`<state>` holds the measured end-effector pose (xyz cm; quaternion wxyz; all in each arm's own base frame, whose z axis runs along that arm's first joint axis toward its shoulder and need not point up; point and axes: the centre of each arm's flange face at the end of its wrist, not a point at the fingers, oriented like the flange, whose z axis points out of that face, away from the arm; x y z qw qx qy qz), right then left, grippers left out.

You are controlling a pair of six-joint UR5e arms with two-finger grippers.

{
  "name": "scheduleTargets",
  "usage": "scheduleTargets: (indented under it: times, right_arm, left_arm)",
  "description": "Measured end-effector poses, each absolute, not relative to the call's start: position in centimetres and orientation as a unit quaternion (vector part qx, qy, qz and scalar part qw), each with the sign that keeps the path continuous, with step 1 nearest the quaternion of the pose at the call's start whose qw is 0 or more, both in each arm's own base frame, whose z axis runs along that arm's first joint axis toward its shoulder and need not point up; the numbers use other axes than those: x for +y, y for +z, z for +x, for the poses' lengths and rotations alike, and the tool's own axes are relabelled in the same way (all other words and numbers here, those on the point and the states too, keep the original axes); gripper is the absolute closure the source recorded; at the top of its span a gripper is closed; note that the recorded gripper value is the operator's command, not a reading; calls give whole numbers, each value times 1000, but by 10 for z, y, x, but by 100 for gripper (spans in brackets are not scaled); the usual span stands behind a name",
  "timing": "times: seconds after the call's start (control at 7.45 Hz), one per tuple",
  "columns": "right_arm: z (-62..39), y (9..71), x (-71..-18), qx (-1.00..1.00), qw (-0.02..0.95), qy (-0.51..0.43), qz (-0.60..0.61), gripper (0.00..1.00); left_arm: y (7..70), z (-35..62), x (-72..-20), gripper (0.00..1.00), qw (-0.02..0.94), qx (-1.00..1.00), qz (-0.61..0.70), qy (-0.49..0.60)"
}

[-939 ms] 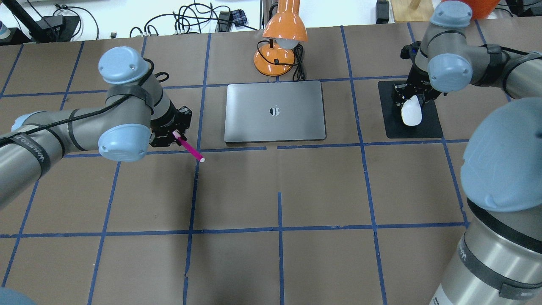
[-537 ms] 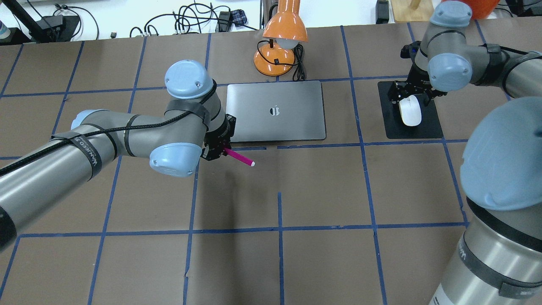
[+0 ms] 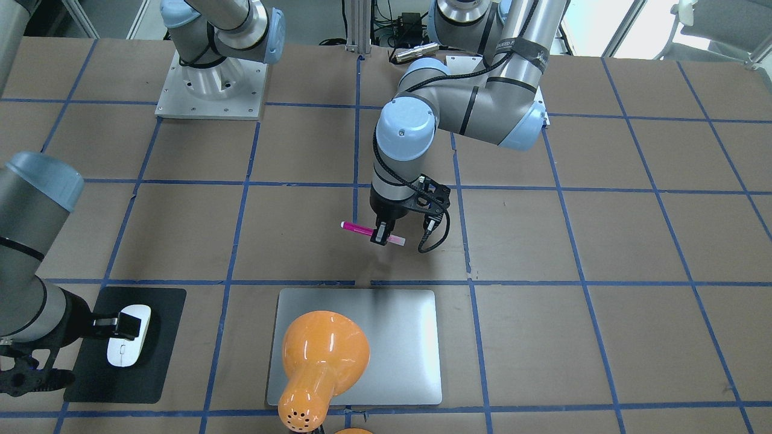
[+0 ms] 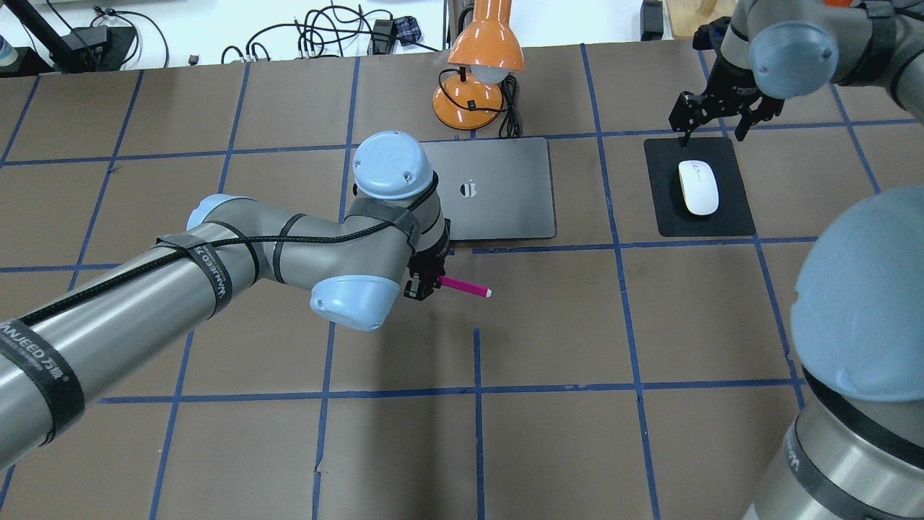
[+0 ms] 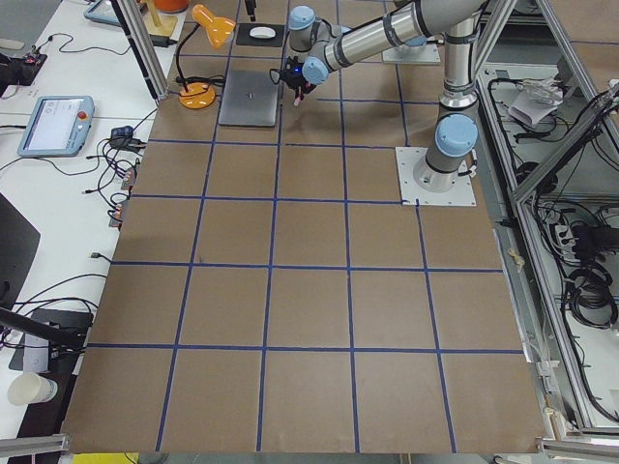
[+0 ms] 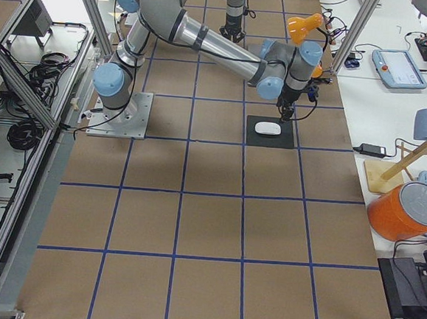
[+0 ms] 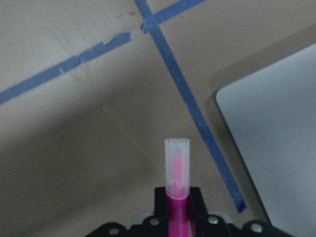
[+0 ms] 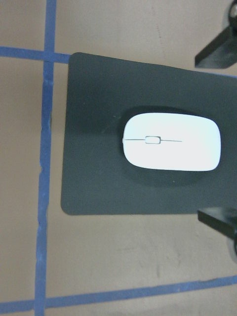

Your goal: Place pen and mouse around notebook

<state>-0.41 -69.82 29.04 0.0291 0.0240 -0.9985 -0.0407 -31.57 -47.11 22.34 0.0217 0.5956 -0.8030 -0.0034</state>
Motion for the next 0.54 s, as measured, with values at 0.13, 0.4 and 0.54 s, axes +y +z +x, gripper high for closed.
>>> scheduleTargets:
  times: [0.13,0.4,0.54]
  right_arm:
    - [13,314,-689,-998,28,-46,32,0]
    - [58,365,-662,-997,33,-47,42,0]
    - [70,396,-644,-998,35,-40,39,0]
  left_arm:
    - [216,-326,-465,100,16,-791,612,-6]
    - [202,-338,-459,100,6,-783,623,-9]
    - [197,-341,-460,100,12,-782,624,-8]
